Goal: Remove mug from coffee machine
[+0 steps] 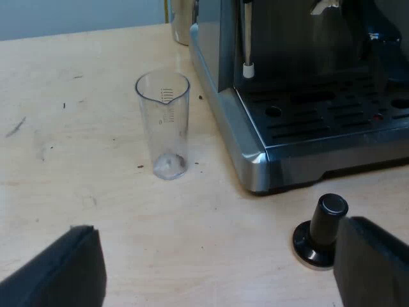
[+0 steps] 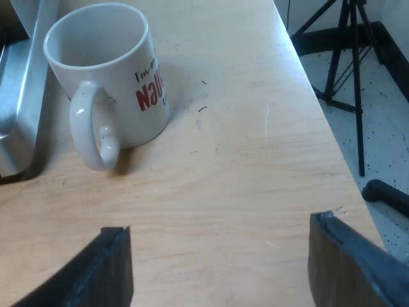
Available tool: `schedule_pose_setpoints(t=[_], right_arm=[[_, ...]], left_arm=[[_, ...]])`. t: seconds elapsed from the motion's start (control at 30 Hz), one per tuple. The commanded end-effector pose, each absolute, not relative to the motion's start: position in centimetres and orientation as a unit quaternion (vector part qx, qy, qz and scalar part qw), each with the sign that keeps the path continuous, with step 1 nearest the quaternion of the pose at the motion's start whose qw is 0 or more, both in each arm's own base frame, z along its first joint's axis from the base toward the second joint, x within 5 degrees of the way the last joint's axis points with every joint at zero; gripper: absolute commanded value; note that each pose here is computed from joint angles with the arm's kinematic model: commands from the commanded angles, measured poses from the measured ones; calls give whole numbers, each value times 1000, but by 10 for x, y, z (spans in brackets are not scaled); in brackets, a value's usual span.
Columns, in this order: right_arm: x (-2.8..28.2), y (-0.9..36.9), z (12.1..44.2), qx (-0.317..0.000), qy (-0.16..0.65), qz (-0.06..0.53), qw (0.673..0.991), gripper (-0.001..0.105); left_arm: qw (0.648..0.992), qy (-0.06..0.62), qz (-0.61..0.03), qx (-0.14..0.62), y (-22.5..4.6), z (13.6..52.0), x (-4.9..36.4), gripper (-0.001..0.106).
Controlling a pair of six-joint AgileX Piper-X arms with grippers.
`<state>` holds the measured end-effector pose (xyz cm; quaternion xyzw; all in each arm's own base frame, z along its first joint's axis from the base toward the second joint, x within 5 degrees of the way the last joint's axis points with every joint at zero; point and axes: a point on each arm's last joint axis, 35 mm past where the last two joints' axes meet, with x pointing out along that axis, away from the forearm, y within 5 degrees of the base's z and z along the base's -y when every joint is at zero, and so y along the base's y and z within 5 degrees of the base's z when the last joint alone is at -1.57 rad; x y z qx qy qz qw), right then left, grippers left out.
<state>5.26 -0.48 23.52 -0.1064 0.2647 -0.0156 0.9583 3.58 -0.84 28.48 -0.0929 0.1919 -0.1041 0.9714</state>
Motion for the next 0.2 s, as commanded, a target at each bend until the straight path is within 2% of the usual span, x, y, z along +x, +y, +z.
schedule_pose_setpoints(t=[0.03, 0.2], right_arm=[[53, -5, 238, -112, 263, -14, 958, 60], [53, -5, 238, -112, 263, -14, 958, 60]], left_arm=[[972, 194, -94, -92, -8, 285, 38, 79], [971, 193, -102, -94, -8, 285, 39, 79]])
